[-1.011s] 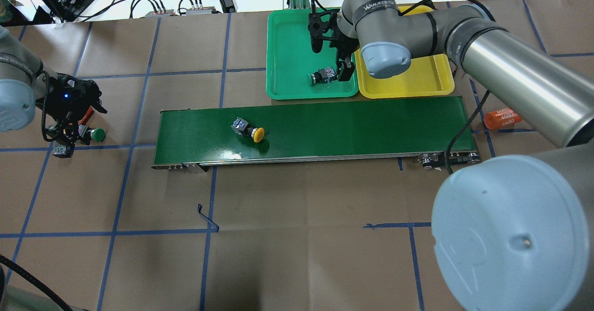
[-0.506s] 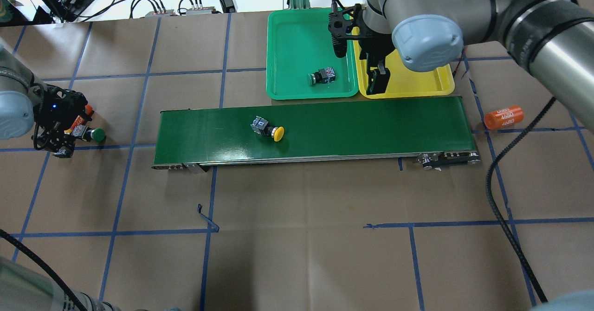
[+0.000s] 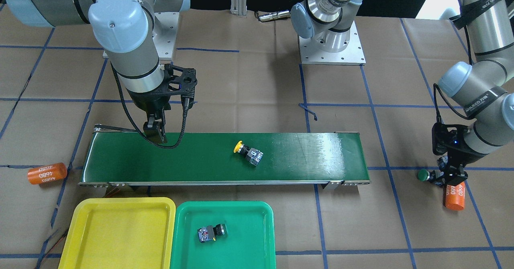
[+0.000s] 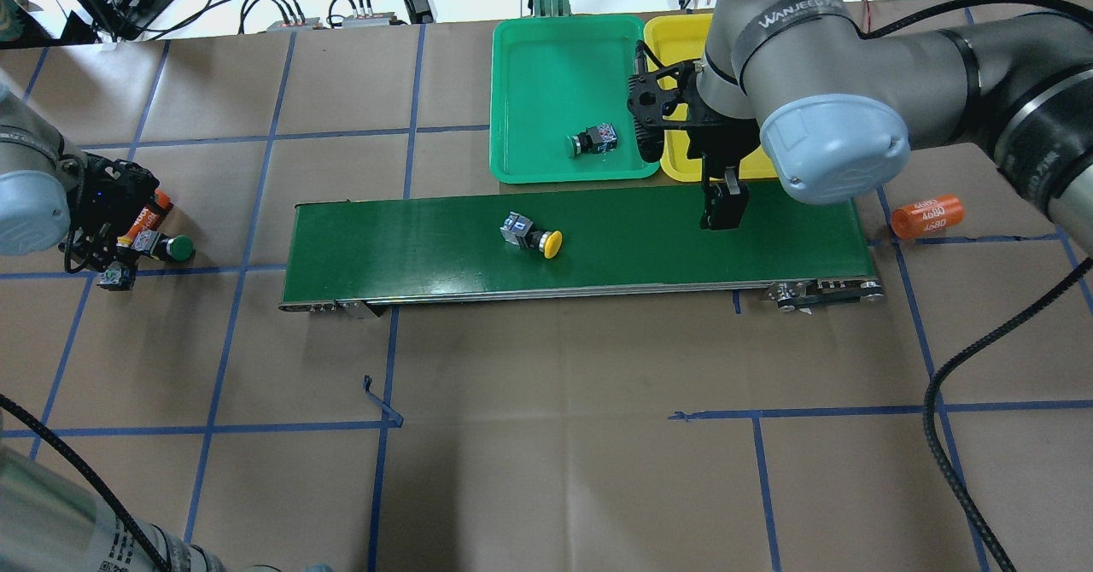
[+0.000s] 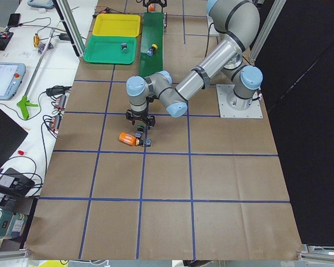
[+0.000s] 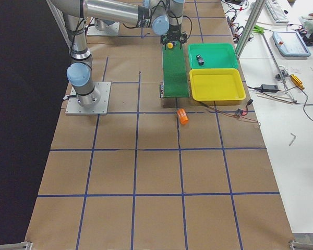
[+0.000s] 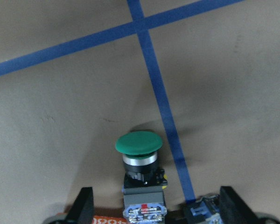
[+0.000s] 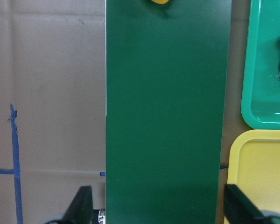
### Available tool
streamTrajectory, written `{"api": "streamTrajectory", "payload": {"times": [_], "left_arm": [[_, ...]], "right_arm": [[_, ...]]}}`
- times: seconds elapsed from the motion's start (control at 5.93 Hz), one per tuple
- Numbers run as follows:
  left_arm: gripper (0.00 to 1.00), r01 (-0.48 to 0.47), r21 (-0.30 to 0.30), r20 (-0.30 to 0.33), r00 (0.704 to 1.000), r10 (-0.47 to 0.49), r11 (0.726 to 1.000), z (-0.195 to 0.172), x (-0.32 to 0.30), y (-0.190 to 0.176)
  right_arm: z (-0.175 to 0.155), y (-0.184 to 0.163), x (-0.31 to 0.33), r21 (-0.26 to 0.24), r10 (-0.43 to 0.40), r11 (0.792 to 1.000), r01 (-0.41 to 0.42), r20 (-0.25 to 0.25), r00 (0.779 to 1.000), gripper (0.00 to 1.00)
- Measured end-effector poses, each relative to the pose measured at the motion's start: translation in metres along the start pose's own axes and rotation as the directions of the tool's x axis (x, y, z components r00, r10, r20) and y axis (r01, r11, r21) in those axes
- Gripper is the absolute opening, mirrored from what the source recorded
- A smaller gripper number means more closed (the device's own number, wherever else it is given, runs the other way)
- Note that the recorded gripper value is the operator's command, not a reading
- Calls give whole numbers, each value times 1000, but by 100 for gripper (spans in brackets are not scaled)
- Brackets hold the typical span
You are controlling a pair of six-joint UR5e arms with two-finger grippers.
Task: Sort buttons by color to trays
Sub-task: 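Grasp belt's yellow button with right gripper while left grasps green button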
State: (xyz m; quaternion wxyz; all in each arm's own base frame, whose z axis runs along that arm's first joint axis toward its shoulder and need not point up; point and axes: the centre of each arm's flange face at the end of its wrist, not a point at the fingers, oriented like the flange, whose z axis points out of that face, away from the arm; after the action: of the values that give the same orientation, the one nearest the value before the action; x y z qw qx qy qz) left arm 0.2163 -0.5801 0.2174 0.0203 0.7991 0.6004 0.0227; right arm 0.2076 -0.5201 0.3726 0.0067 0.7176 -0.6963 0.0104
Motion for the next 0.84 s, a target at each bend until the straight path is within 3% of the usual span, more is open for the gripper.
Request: {"api": "streamTrajectory", "payload": {"times": [0.34, 0.51, 0.67, 0.84], "left_arm": [[92, -1, 18, -10, 1000, 1, 1000, 20, -6, 5], [81, -1, 22, -11, 1000, 1, 1000, 29, -8, 6], [41, -2, 22, -10, 1000, 2, 1000, 34, -9, 7], [26, -5, 22, -9, 1000, 5, 1000, 36, -10, 7]], "right_arm": [[9, -3, 3, 5, 43, 999, -43, -4, 999, 100], [20, -8, 10, 9, 80, 997, -79, -17, 997, 100], [34, -16, 15, 13, 120, 993, -119, -23, 993, 100], [45, -27, 16, 16, 155, 988, -154, -20, 988, 100]]}}
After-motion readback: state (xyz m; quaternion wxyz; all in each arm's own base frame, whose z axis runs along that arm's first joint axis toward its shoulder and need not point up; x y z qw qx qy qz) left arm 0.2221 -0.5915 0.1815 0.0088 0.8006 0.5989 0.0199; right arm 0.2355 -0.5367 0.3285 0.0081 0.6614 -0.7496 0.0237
